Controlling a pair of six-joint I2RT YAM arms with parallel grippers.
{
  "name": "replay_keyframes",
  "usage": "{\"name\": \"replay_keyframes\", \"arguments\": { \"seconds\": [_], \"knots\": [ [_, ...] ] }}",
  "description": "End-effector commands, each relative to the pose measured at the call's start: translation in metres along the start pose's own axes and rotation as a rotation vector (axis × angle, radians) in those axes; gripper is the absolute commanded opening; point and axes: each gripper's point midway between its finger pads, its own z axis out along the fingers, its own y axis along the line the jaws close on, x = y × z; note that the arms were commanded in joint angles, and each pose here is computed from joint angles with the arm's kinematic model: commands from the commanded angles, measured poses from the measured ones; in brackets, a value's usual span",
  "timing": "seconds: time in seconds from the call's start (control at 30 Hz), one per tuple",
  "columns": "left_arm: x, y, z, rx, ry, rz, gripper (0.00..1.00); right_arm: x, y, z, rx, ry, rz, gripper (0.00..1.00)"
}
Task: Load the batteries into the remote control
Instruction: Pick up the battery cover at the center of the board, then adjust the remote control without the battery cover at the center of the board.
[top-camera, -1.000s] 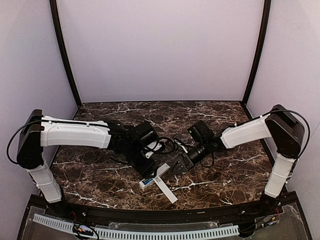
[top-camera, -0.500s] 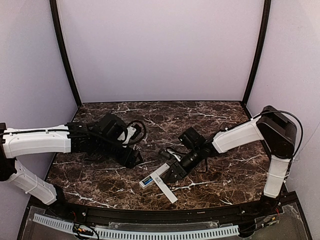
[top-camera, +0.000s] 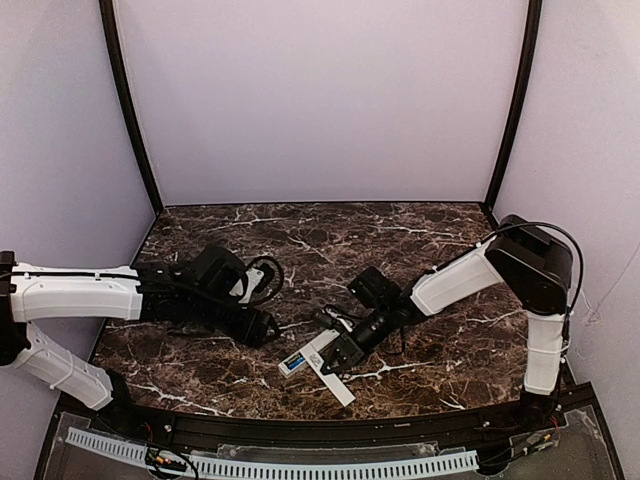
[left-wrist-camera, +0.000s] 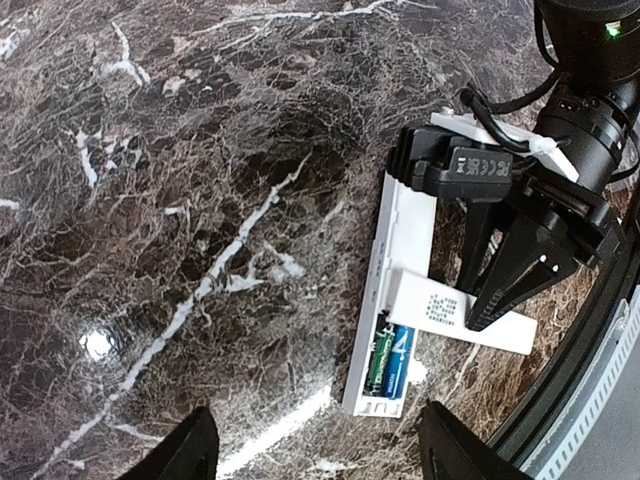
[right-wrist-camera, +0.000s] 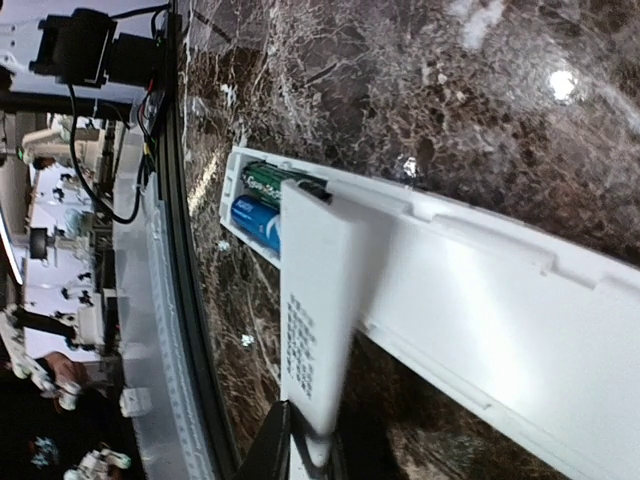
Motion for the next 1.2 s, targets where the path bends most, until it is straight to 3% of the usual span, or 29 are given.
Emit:
{"name": "replay_keyframes", "arguments": {
  "seconds": [0.0, 0.07, 0.37, 0.57, 0.77, 1.17],
  "knots": [
    [0.006, 0.006, -0.001, 0.025, -0.031, -0.055, 0.68, -0.003, 0.004, 0.007, -0.054, -0.009, 0.010, 0.06],
    [0.011, 0.009, 0.000, 0.030, -0.037, -0.068, 0.67, -0.004, 0.008, 0.004, -0.070, -0.019, 0.012, 0.00],
    [0.029, 0.024, 0.017, -0.018, 0.006, -0.048, 0.64, -0.033, 0.050, -0.051, -0.121, -0.152, -0.031, 0.00],
    [0.029, 0.030, 0.041, -0.079, 0.100, 0.031, 0.55, -0.030, 0.010, -0.101, 0.029, -0.282, 0.085, 0.00],
    [0.042, 0.032, 0.058, -0.110, 0.171, 0.113, 0.47, -0.016, -0.014, -0.114, 0.079, -0.320, 0.163, 0.00],
    [0.066, -0.034, 0.085, 0.040, 0.266, 0.239, 0.42, -0.007, -0.060, -0.125, 0.145, -0.328, 0.252, 0.00]
  ]
}}
